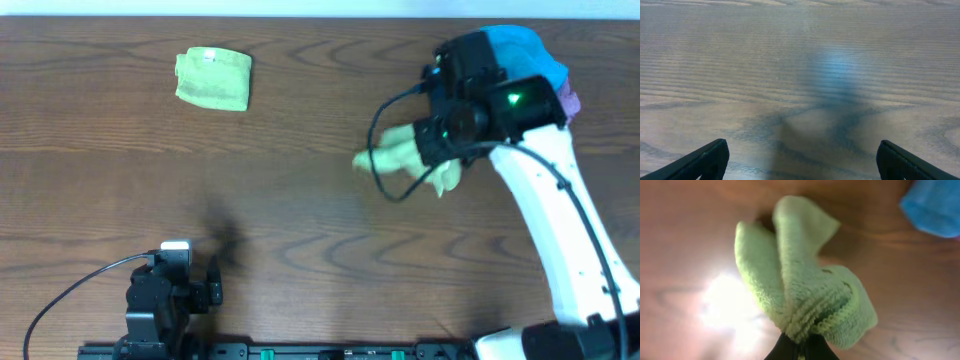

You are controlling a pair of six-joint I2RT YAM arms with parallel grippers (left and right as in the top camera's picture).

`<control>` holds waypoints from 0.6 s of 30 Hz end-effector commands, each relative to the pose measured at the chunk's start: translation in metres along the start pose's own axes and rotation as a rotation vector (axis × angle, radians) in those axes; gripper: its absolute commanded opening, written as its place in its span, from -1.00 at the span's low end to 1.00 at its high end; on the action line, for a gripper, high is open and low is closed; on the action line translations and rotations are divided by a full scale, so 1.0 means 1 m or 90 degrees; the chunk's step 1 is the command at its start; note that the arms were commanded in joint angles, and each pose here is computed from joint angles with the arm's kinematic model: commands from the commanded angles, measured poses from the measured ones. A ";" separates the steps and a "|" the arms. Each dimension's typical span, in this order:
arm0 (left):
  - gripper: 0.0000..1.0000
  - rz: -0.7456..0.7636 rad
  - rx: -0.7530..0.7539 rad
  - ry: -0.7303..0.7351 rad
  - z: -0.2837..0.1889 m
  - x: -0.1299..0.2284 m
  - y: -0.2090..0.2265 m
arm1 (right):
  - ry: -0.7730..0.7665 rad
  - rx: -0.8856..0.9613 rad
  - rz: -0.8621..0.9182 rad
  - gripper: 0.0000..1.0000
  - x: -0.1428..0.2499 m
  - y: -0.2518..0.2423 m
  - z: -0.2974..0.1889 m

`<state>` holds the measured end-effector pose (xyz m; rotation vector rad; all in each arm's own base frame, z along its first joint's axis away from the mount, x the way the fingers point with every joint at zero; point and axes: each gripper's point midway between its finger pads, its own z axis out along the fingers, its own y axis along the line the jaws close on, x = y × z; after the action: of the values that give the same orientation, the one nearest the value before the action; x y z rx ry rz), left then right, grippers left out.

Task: Fold the cloth
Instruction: 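Pull the green cloth off the pile toward the table center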

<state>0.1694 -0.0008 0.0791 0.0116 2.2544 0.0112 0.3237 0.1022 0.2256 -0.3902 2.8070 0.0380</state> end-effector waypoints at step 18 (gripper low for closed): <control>0.91 0.020 -0.018 0.038 0.001 0.016 0.005 | -0.037 -0.280 -0.099 -0.98 0.189 0.105 -0.097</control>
<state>0.1694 -0.0008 0.0791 0.0116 2.2544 0.0112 0.1060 0.1444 0.2567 -0.7771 2.6489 0.5495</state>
